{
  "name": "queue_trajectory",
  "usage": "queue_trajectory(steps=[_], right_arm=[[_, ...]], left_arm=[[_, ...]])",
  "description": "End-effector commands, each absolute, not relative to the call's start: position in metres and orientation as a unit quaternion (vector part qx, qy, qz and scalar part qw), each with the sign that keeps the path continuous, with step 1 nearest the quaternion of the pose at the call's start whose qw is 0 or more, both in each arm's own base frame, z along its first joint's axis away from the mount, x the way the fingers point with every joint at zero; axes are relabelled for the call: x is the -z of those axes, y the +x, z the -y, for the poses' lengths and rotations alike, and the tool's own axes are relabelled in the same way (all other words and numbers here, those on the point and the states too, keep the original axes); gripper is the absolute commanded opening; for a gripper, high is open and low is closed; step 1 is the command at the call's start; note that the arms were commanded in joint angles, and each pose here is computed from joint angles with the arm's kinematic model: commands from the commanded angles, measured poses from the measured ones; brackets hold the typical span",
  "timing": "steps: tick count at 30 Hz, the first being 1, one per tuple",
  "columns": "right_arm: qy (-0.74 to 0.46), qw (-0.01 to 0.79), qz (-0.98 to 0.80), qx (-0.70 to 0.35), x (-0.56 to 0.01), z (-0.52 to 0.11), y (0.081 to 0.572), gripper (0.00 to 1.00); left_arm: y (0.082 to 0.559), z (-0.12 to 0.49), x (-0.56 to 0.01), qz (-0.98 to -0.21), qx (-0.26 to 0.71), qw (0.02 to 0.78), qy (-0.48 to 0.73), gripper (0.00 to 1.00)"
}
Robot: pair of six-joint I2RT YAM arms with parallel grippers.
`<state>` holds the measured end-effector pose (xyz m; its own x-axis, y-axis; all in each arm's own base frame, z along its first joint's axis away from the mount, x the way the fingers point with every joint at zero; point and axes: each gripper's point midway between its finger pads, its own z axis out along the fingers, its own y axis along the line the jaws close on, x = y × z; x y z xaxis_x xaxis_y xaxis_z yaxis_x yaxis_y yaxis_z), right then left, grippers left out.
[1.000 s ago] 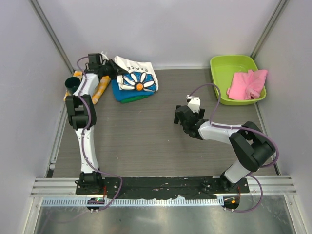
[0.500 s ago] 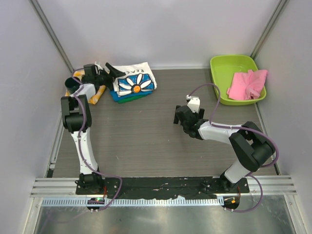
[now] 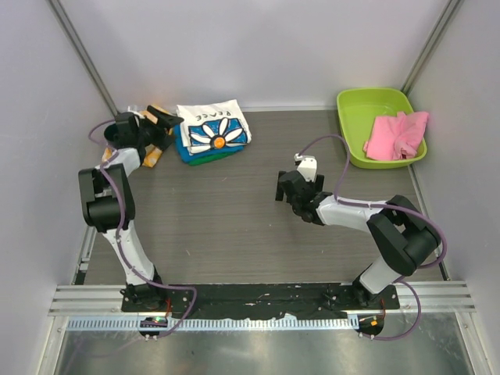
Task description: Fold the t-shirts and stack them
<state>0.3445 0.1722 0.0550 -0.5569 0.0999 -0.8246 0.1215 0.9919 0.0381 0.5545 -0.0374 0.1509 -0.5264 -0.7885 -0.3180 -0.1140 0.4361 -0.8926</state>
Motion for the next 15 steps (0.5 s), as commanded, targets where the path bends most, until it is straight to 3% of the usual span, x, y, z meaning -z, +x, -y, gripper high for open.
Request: queue_trajectory(steps=[1,9,15], right_arm=[[0.065,0.501,-0.862,-0.030,-0.093,-0.190,0.355,1.00],[0.038,0.500,-0.865,-0.018,-0.117,-0.203,0.362,1.00],[0.016,0.519,-0.854,-0.030,-0.145,-0.214,0.367,1.00]], left_arm=[[0.530,0.024,-0.201,-0.742,0.388,0.454,-0.303,0.90],[0.443,0.027,-0.232,-0.776,0.264,0.484,-0.308,0.98],[0.419,0.057,-0.271,-0.773,0.283,0.507,-0.257,0.99]])
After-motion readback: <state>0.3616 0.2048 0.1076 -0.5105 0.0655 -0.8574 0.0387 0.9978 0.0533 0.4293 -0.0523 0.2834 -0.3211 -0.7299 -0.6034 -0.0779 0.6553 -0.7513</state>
